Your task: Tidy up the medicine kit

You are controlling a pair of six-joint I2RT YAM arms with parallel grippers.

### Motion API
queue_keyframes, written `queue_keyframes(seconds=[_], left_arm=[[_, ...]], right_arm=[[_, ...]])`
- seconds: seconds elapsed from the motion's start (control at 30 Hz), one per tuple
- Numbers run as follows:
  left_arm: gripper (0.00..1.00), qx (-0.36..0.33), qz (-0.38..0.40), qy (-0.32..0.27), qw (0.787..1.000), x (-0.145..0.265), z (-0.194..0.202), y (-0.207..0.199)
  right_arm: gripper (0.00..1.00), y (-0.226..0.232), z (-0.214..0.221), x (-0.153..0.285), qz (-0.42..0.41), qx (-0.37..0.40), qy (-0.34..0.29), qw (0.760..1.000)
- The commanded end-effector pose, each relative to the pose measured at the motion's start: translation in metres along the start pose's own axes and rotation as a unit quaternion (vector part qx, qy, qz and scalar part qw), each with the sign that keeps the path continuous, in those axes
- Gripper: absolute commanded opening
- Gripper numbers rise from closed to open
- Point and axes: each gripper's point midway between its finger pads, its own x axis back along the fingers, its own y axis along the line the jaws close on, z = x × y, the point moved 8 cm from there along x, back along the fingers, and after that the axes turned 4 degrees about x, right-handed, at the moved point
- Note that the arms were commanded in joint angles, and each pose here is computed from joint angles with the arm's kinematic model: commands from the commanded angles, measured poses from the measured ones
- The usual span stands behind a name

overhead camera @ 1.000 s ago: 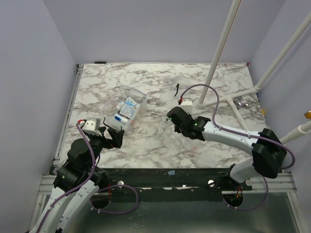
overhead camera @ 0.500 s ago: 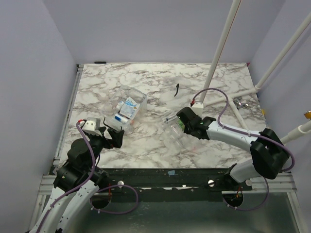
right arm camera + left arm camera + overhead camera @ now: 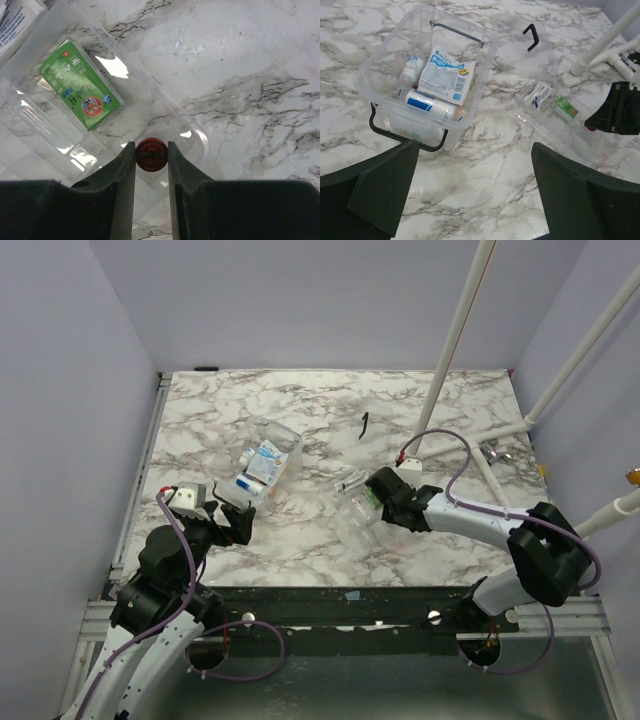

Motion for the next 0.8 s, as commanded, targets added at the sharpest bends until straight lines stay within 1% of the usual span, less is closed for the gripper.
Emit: queue_keyframes(seconds=[0.0,0.17,0.3,0.5,0.77], left_arm=[[0.98,-0.003,0.008,-0.002,1.0,0.0,-0.001,-0.001],[0.98,-0.003,0.006,0.0,1.0,0.0,0.0,-0.001],[0.98,-0.001,0.004,0.001,1.0,-0.001,0.0,-0.001],[0.98,-0.001,0.006,0.008,1.0,-0.003,0.001,-0.002],[0.98,0.0,0.005,0.016,1.0,-0.006,0.003,-0.002]], right_arm=[[0.23,0.001,0.0,-0.009,0.011,-0.015,-0.006,1.0],[0.35,0.002,-0.004,-0.009,0.014,-0.013,-0.013,1.0],[0.38,0.002,-0.011,-0.004,0.013,-0.013,-0.023,1.0],[0.47,0.001,-0.021,0.003,0.018,-0.004,-0.037,0.999],[0.51,0.003,-0.041,0.019,0.001,0.007,-0.063,0.998]])
